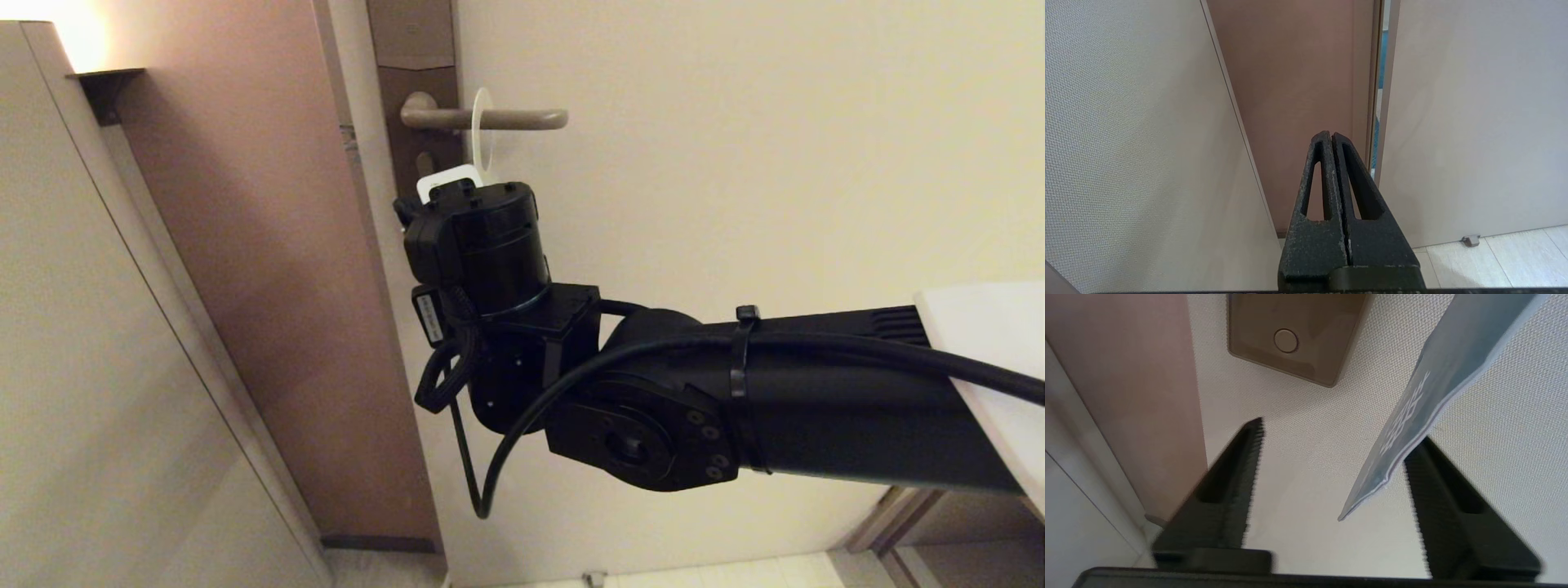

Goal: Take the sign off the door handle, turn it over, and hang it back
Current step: Hang the sign back with the other side facing out

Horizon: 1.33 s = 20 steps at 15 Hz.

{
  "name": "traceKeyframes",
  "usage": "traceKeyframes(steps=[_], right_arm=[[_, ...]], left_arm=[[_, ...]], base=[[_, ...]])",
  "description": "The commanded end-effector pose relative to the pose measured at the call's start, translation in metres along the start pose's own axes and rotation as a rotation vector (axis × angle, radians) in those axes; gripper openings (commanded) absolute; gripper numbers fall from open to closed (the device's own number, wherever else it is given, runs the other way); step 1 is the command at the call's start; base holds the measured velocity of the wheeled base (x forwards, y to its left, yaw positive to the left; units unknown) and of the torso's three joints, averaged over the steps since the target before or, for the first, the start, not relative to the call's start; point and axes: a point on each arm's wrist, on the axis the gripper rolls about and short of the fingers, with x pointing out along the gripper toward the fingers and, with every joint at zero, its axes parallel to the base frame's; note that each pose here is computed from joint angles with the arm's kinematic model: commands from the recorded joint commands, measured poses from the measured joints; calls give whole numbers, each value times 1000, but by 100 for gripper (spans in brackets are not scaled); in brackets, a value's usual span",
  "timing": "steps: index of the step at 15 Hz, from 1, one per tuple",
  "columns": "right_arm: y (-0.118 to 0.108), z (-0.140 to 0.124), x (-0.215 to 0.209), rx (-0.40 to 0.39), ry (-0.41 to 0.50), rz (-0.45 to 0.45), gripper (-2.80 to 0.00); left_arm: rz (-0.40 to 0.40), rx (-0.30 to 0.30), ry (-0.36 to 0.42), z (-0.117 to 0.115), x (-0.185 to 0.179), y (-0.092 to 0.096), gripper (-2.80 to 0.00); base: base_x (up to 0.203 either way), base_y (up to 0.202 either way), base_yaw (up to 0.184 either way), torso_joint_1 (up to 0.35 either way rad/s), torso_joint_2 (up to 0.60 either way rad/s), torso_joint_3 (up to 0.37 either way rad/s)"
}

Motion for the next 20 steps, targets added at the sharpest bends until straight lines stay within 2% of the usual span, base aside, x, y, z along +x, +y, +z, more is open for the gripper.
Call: traceKeyframes(steps=[1, 7, 12, 18, 19, 20], right_arm=[[1, 3, -4, 2, -5, 3, 0], [0, 10, -24, 0, -12, 29, 0], [-23, 17, -51, -7, -8, 37, 0], [-49, 12, -74, -12, -1, 31, 0], [-52, 11, -72, -16, -1, 24, -280], [-53, 10, -72, -22, -1, 24, -280]], left_arm=[[0, 1, 0, 0, 0, 0, -280], [0, 1, -1, 0, 0, 0, -280], [0, 1, -1, 0, 0, 0, -280], [0, 1, -1, 0, 0, 0, -280], [0, 1, -1, 0, 0, 0, -280], [0, 1, 0, 0, 0, 0, -280]], base=[[0, 0, 0, 0, 0, 0], [0, 0, 0, 0, 0, 0], [0, 0, 0, 0, 0, 0], [0, 0, 0, 0, 0, 0], [0, 0, 0, 0, 0, 0], [0, 0, 0, 0, 0, 0]])
